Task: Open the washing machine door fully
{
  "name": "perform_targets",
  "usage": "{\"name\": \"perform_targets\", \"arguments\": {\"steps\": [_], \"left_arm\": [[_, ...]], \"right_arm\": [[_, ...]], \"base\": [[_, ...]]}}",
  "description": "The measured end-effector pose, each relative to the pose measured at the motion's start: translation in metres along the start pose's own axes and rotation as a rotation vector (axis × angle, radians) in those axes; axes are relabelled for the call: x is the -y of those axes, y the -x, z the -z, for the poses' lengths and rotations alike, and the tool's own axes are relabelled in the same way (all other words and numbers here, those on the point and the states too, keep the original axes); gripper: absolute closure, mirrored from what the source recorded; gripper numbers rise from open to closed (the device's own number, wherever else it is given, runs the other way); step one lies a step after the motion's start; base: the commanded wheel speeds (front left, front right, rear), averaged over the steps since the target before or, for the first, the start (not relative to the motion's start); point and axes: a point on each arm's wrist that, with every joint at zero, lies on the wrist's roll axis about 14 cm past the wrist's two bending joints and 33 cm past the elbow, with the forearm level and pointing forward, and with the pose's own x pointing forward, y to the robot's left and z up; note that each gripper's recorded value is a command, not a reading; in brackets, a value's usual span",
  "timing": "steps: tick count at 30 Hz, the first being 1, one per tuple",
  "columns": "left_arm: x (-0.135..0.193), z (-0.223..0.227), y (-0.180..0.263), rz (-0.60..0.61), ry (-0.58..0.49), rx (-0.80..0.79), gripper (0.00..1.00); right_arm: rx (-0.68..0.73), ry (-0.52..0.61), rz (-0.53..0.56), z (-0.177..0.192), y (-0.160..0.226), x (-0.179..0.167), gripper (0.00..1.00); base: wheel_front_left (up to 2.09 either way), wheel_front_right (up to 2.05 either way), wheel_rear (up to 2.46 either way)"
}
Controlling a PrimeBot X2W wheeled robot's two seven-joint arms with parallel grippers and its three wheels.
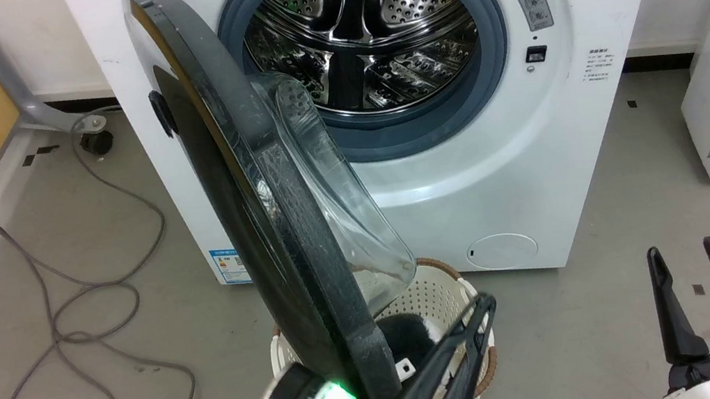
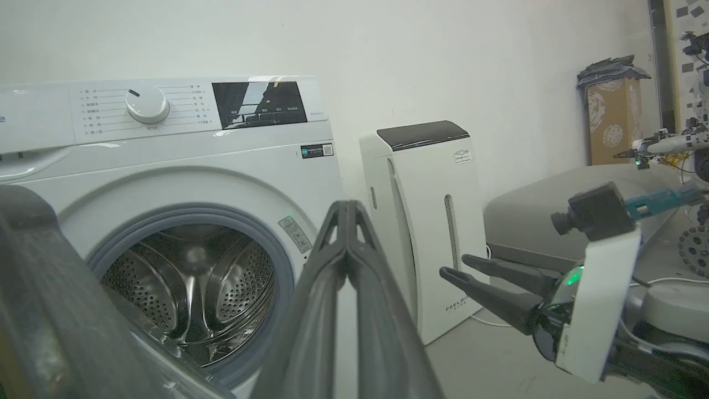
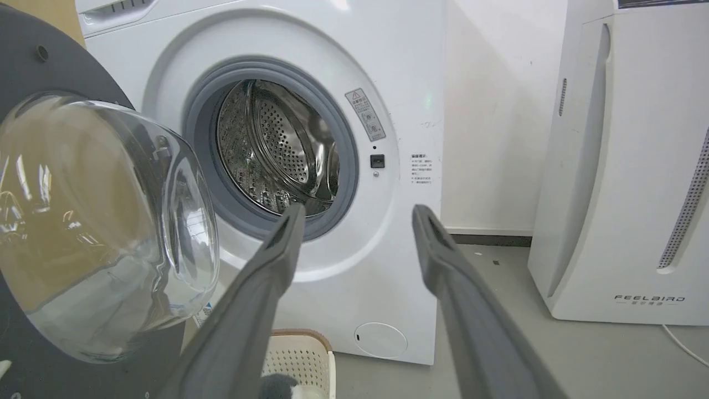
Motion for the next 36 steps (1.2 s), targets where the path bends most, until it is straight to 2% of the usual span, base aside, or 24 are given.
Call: {"name": "perform_targets", "arguments": {"steps": [10,17,36], "left_arm": [[-0.006,0.055,0.019,-0.072,0.094,-0.183,1.00],[-0.015,0.086,0.030,-0.109,0.094,-0.282,1.00],[-0.049,0.091,0.054,-0.236,0.050,-0.332,1.00]], "right_arm": [[-0.025,0.019,-0.012,0.008,-0.001,-0.003,0.00],[-0.044,0.019,-0.012,0.015,-0.003,-0.002,0.00],[-0.060,-0.010,-0.116,0.026,-0.020,-0.036,0.00]], "base": [[0.00,0.00,0.00],[0.00,0.00,0.00],[0.00,0.00,0.00]]}}
